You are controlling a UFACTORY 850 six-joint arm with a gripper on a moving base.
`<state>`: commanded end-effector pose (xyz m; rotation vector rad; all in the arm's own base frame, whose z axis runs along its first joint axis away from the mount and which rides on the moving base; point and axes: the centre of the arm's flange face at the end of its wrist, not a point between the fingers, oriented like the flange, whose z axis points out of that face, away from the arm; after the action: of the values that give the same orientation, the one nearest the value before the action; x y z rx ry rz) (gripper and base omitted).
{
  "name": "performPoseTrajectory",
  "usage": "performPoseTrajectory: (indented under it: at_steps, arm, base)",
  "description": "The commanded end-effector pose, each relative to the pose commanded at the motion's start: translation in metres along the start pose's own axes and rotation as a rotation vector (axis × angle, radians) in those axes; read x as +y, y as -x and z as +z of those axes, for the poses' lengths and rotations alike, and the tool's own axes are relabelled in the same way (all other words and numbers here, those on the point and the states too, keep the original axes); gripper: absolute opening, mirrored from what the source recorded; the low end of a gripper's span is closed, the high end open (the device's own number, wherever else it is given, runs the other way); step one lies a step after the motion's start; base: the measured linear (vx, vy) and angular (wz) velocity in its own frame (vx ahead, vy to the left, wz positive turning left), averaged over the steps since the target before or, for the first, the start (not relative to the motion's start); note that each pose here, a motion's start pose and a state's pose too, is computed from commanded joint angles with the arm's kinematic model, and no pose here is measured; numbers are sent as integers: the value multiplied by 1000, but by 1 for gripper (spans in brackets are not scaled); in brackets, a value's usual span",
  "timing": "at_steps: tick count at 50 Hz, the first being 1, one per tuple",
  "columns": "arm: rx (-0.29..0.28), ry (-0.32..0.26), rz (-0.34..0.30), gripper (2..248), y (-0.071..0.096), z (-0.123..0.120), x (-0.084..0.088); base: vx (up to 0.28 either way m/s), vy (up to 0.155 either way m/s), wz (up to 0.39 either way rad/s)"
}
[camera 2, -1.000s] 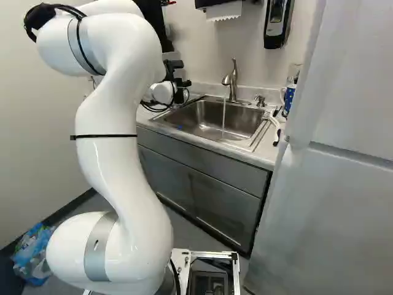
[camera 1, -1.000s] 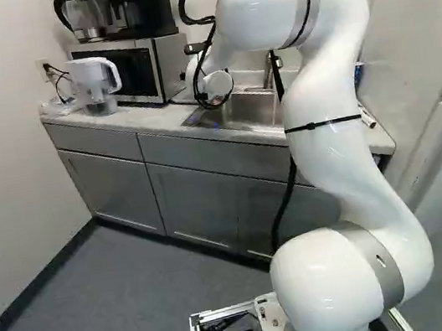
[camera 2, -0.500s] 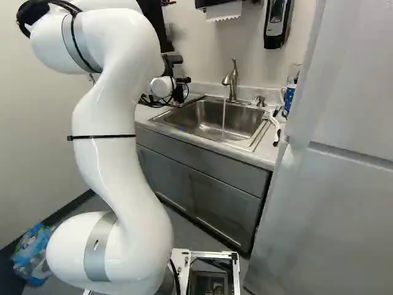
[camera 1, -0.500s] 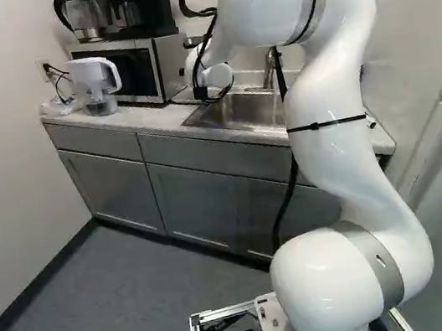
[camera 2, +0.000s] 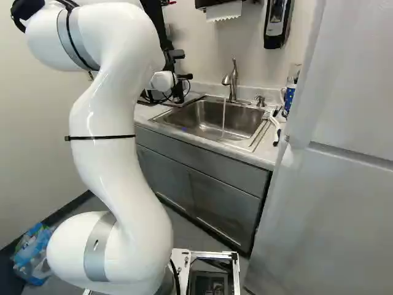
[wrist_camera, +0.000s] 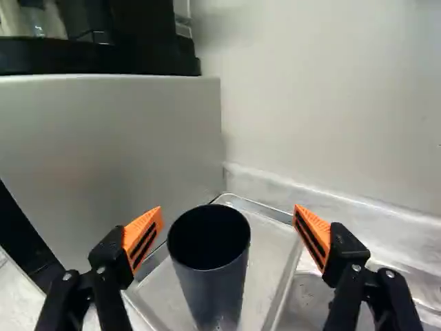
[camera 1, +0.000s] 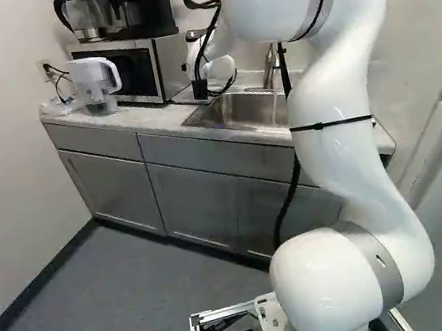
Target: Rinse the cup and place it in the tray
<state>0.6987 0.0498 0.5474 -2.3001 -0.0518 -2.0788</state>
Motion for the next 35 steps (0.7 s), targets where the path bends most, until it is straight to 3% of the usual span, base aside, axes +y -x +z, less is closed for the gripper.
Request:
performPoseTrajectory:
  at_steps: [35]
  arm:
    - [10, 61, 7, 247, -36, -16, 43]
  base:
    - [0, 0, 0]
